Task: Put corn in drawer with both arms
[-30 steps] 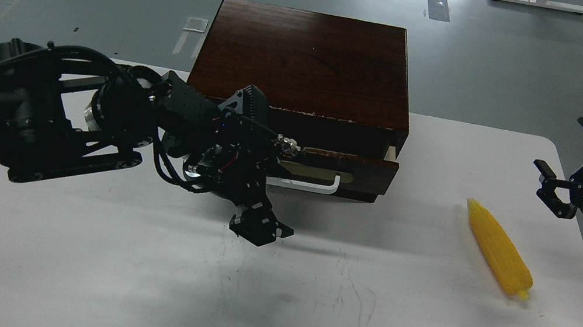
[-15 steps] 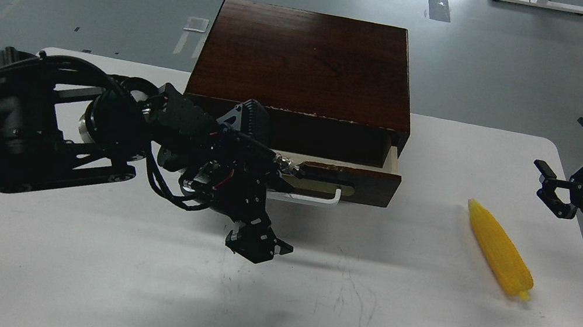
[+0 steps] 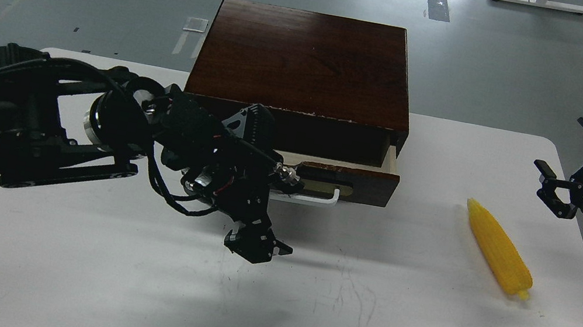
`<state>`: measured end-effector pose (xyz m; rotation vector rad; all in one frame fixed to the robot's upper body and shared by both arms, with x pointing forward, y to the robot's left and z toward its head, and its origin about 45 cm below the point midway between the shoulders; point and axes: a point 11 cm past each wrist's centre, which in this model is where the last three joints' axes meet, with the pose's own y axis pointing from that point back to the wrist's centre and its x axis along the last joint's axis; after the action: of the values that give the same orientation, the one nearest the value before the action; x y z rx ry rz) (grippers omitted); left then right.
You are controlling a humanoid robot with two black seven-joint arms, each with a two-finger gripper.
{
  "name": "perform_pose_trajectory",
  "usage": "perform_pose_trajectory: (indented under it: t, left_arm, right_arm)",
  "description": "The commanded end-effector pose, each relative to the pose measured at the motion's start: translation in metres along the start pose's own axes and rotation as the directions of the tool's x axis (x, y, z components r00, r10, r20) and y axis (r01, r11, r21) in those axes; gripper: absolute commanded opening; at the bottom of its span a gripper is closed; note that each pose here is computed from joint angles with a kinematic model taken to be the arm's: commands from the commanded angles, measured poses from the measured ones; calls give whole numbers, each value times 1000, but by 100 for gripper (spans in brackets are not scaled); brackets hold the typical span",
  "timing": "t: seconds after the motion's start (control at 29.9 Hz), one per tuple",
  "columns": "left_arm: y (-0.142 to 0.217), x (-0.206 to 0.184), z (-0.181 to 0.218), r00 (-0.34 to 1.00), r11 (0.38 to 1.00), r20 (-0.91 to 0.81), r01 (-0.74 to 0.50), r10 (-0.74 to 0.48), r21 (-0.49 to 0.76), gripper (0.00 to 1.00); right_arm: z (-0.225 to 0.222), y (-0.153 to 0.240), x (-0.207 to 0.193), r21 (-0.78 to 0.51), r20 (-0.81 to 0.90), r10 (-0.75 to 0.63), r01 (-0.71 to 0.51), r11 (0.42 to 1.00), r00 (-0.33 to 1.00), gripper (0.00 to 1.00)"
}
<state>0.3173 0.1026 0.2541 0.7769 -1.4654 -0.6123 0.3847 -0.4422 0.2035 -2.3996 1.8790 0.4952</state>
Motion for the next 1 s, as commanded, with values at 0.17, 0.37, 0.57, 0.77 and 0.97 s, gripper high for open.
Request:
perform_pose_trajectory:
  t: [0.17,0.37,0.57,0.77,0.97]
  left_arm:
    - [8,16,-5,999,1000,45,-10,9,22,99]
    - [18,29,-4,996,999,81,-32,29,31,99]
    - [59,42,-4,957,974,-197,-224,215,-26,99]
    - [104,34,-19,613,848,-692,-531,381,-3,99]
    - [136,-11,-55,-24,628,-922,-725,387,283,99]
  right_arm:
    - [2,0,-1,-3,3,-1,1,1000,1000,100]
    - [1,0,0,-1,1,0,0,1000,1000,100]
    - [-3,6,8,-1,-11,18,-18,1000,1000,100]
    - [-1,10,11,-7,-12,26,-26,1000,1000,100]
    - [-4,12,13,-9,-20,29,-29,1000,999,100]
